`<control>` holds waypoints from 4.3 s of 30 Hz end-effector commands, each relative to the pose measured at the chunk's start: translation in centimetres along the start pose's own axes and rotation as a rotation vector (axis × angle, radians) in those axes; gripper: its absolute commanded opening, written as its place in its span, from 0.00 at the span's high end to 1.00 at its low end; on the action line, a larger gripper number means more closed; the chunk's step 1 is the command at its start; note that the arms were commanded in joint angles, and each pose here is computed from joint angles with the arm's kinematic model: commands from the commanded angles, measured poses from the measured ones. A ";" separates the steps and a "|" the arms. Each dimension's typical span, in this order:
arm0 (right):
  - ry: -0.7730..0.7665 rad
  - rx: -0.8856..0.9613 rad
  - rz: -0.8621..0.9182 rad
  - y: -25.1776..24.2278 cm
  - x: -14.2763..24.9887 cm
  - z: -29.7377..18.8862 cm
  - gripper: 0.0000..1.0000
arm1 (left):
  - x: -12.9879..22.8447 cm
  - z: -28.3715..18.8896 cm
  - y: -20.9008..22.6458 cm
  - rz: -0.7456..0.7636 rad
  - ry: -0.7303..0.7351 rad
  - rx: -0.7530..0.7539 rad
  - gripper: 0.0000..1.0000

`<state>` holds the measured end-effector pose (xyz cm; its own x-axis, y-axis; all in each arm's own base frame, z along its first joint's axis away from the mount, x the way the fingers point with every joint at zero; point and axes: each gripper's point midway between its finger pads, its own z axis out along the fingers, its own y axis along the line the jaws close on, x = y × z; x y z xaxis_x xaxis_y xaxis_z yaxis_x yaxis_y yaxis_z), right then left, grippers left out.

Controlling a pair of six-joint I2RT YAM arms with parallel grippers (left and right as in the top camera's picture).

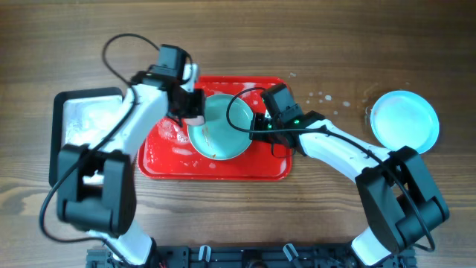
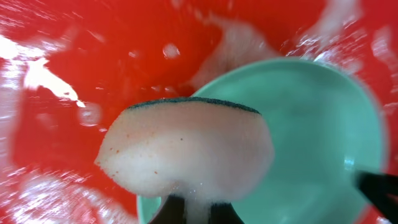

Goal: Clean dirty plates on tray and stack at the side
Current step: 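Scrub the tilted plate's face with the sponge in the left gripper, then keep scrubbing the plate toward its rim with the sponge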

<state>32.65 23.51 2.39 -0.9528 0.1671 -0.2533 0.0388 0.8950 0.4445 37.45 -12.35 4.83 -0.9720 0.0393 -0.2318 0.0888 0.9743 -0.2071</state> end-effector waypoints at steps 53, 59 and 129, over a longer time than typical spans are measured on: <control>0.140 -0.001 0.300 -1.1 2.7 5.9 0.96 | 9.2 4.0 0.2 -0.122 0.342 -0.269 0.96; 0.126 0.028 0.349 -1.9 2.4 5.9 0.96 | 6.6 2.8 5.5 -0.410 0.117 -0.566 0.96; 0.159 -0.032 0.287 -0.8 2.7 5.8 0.96 | 2.8 7.8 2.9 0.022 0.301 -0.185 0.96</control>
<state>33.45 27.35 -0.03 -0.9445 0.3273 -0.0269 0.2492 0.7678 0.5903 39.86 -14.31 0.64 -0.9883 0.1040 -0.1115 0.1202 0.9813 -0.1503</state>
